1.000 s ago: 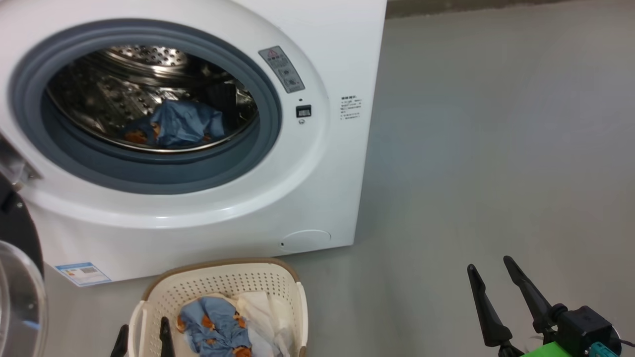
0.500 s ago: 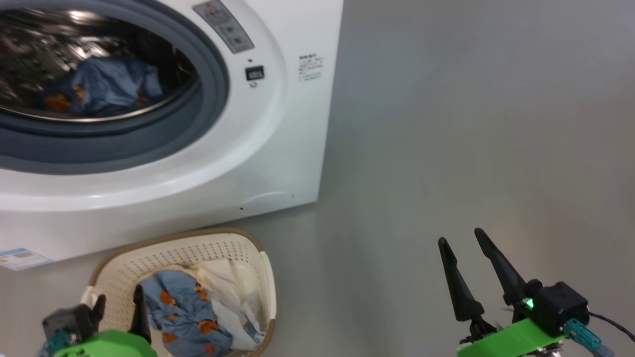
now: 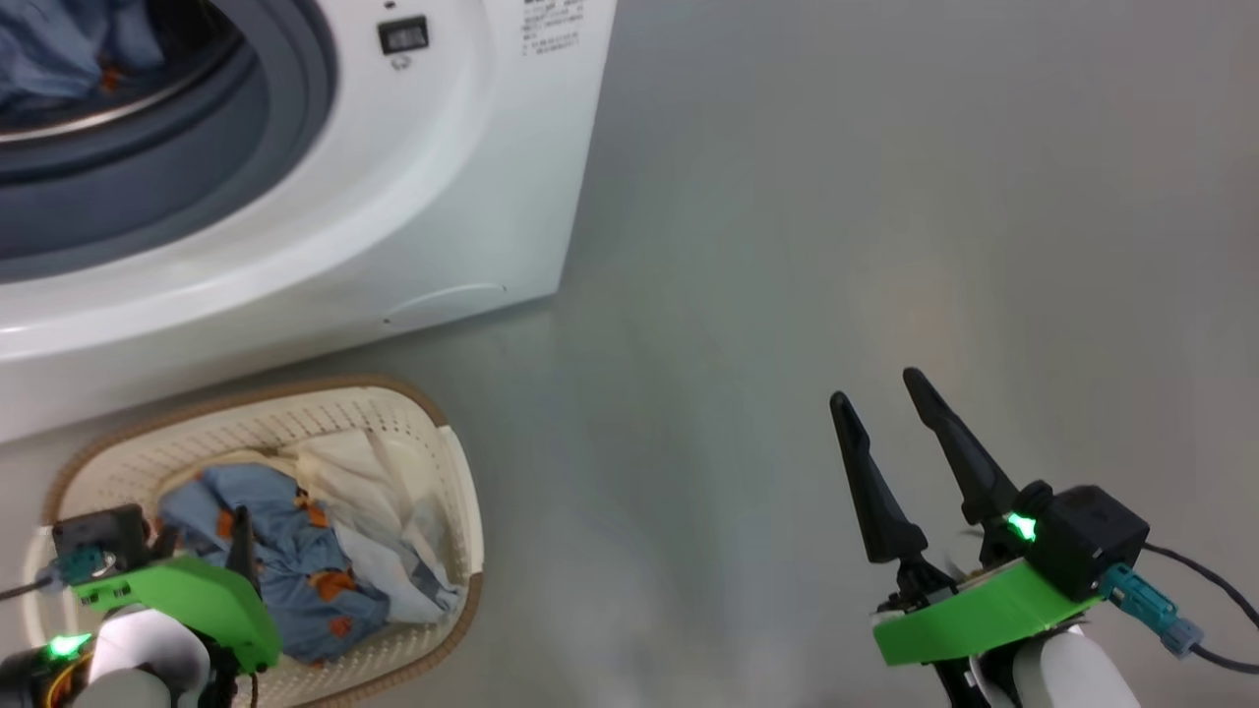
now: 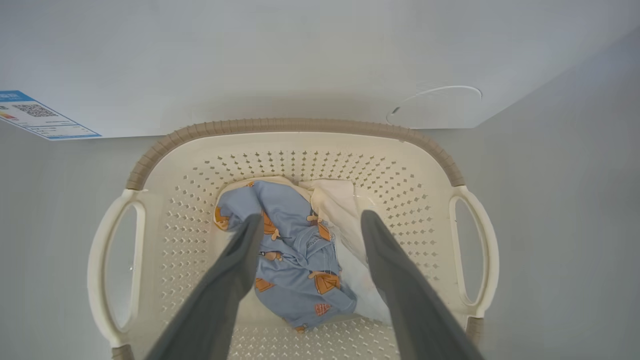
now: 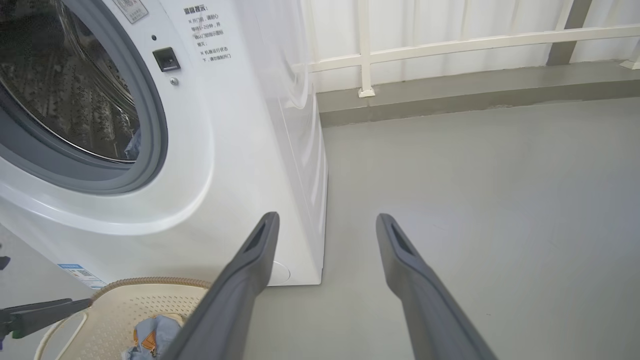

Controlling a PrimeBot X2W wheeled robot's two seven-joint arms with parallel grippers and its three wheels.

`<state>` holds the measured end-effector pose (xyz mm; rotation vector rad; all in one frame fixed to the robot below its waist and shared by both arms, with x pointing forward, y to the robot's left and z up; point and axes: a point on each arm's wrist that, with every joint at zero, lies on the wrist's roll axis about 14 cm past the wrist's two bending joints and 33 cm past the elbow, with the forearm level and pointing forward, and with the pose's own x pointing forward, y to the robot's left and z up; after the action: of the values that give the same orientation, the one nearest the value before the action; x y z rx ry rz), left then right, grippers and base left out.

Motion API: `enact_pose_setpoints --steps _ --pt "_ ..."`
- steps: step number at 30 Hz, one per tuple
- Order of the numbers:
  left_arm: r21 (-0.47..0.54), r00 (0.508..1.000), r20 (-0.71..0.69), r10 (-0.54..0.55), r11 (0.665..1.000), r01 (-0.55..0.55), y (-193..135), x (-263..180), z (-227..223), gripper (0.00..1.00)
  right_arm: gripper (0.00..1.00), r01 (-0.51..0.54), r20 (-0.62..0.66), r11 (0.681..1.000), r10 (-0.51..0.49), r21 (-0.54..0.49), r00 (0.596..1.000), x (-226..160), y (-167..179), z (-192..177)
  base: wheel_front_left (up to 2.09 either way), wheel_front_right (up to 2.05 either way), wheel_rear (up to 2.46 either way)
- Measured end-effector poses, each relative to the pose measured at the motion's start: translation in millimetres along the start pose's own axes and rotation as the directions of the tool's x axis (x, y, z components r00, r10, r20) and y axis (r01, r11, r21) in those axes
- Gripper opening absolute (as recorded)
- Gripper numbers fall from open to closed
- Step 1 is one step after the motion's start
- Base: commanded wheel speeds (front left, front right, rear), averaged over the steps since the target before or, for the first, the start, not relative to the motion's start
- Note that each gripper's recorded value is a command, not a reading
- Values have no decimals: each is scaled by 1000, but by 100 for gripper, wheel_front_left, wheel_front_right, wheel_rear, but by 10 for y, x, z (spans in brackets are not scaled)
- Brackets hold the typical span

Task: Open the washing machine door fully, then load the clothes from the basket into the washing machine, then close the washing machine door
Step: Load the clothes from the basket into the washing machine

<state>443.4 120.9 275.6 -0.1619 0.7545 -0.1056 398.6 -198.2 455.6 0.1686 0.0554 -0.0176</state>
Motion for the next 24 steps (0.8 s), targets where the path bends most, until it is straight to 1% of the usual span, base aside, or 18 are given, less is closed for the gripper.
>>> enact_pose_setpoints --steps 7,14,24 --pt "-15 994 -112 12 1000 -14 51 294 -283 100 100 -2 -40 1000 2 -13 999 145 -25 -165 0 0 0" --pt "-50 972 -234 9 999 -21 54 531 -556 100 100 -13 -69 1000 12 -24 998 290 -28 -308 0 0 0" --pt "-90 948 -319 -3 996 -27 46 834 -799 100 100 -36 -111 999 32 -31 993 491 -12 -547 0 0 0"
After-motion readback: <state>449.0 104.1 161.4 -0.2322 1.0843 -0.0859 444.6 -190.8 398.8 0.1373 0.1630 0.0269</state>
